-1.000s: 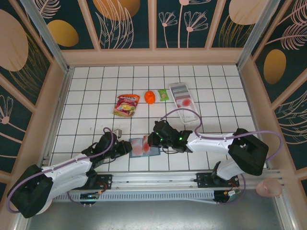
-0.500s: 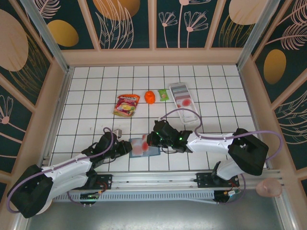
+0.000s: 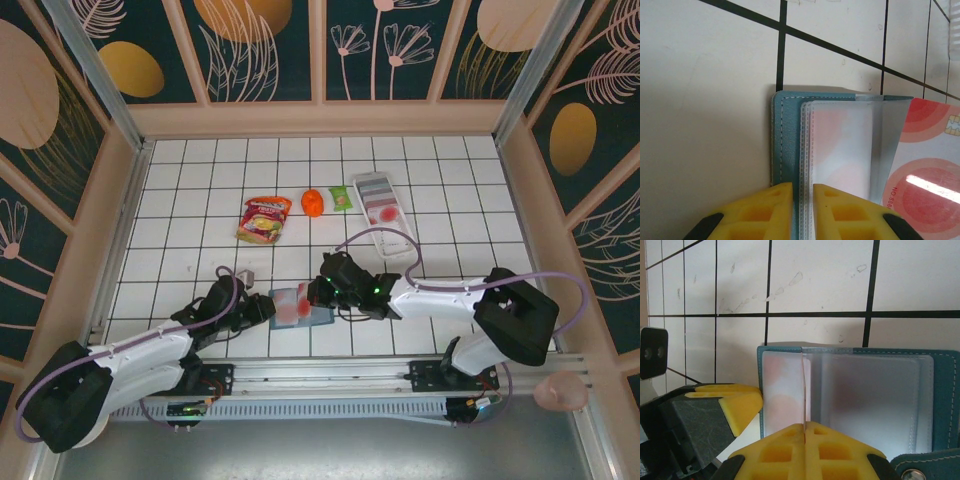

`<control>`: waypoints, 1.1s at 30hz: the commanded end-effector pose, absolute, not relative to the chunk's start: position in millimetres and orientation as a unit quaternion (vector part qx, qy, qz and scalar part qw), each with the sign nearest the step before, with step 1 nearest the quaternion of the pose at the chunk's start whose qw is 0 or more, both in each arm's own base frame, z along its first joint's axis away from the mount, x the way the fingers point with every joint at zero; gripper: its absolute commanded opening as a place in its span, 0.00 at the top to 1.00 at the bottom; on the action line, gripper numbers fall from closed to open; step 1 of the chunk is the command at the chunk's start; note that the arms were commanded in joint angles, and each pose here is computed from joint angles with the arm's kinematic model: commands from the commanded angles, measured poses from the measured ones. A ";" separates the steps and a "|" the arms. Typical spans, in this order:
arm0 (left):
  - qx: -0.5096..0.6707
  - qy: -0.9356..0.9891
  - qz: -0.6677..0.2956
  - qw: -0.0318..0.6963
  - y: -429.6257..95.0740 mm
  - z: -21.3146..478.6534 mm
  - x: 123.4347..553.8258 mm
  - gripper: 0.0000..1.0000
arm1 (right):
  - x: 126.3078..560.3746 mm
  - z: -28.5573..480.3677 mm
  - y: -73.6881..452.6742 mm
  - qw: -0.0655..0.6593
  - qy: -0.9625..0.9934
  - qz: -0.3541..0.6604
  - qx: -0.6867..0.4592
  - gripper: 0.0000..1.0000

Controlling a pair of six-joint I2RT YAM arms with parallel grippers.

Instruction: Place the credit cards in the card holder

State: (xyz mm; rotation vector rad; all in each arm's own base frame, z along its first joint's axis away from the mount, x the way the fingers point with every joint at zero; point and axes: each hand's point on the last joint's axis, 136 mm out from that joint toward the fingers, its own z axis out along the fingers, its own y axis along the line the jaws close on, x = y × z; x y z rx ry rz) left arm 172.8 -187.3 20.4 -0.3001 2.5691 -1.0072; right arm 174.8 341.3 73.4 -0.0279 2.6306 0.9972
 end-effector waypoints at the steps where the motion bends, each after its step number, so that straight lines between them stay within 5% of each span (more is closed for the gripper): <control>1: -0.100 0.910 -0.356 0.186 -187.4 19.0 172.2 0.80 | 172.1 65.1 342.3 0.160 0.925 0.343 -0.005 1.00; 33: -0.099 0.910 -0.357 0.186 -188.1 18.7 172.5 0.81 | 162.3 46.5 338.7 0.138 0.932 0.334 -0.001 1.00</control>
